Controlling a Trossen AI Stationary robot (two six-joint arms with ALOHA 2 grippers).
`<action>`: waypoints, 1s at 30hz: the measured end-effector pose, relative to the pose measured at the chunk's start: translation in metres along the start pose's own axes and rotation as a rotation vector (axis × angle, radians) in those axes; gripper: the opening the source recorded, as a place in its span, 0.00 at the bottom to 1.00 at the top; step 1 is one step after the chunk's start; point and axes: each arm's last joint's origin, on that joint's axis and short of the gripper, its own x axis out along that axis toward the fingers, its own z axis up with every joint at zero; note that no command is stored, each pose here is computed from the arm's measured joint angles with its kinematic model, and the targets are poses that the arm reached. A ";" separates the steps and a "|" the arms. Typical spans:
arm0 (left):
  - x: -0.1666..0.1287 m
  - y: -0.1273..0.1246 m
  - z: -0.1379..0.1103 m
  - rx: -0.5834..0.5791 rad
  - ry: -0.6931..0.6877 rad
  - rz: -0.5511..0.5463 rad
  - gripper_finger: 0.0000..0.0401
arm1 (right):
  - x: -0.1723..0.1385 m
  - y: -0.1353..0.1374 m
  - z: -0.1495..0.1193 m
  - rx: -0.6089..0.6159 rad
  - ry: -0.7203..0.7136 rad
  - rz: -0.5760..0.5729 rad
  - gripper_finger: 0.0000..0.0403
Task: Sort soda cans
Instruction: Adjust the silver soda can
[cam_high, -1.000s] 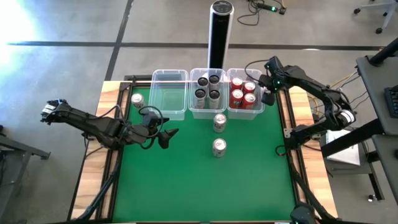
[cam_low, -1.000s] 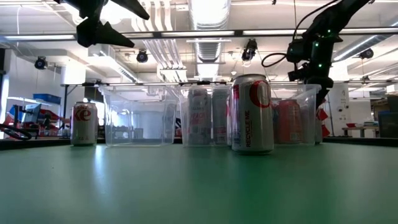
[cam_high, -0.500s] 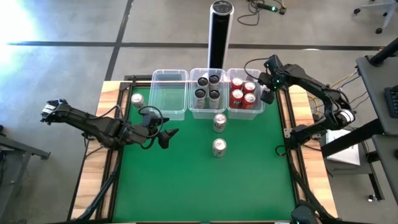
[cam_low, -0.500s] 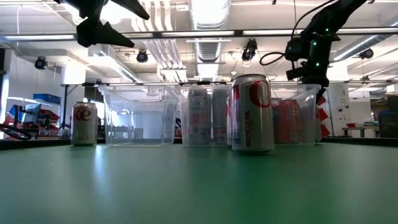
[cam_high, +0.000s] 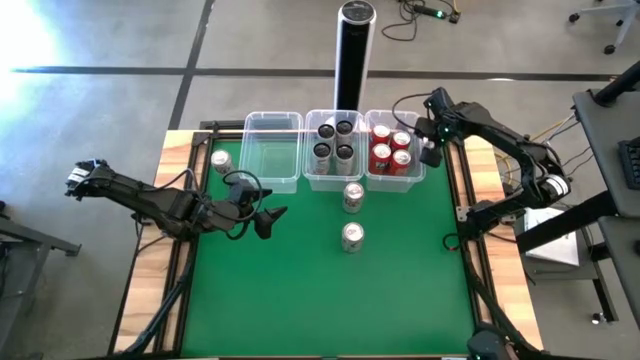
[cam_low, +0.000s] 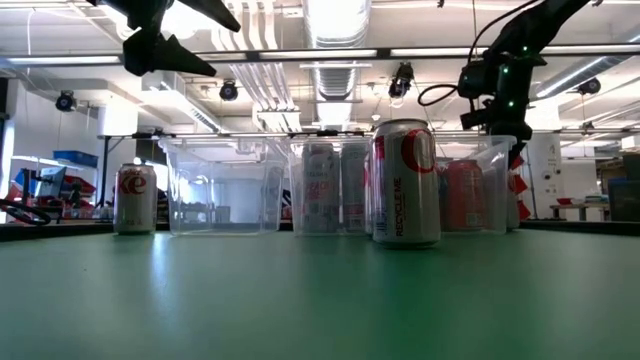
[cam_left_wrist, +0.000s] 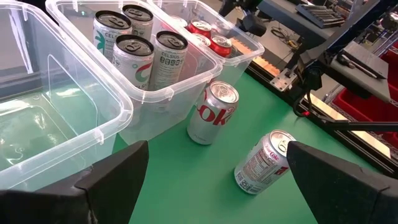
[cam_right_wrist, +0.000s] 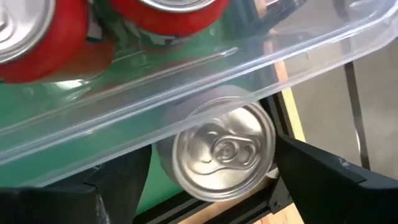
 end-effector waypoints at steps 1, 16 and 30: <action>0.000 0.000 0.000 0.000 0.000 0.000 0.91 | -0.001 0.000 0.000 -0.005 0.003 0.005 0.82; 0.003 0.005 0.006 -0.021 -0.018 0.025 0.91 | -0.024 -0.005 0.008 -0.005 0.029 -0.054 0.79; 0.008 0.011 0.011 -0.038 -0.030 0.056 0.91 | -0.079 -0.029 0.030 0.423 -0.125 -0.191 0.73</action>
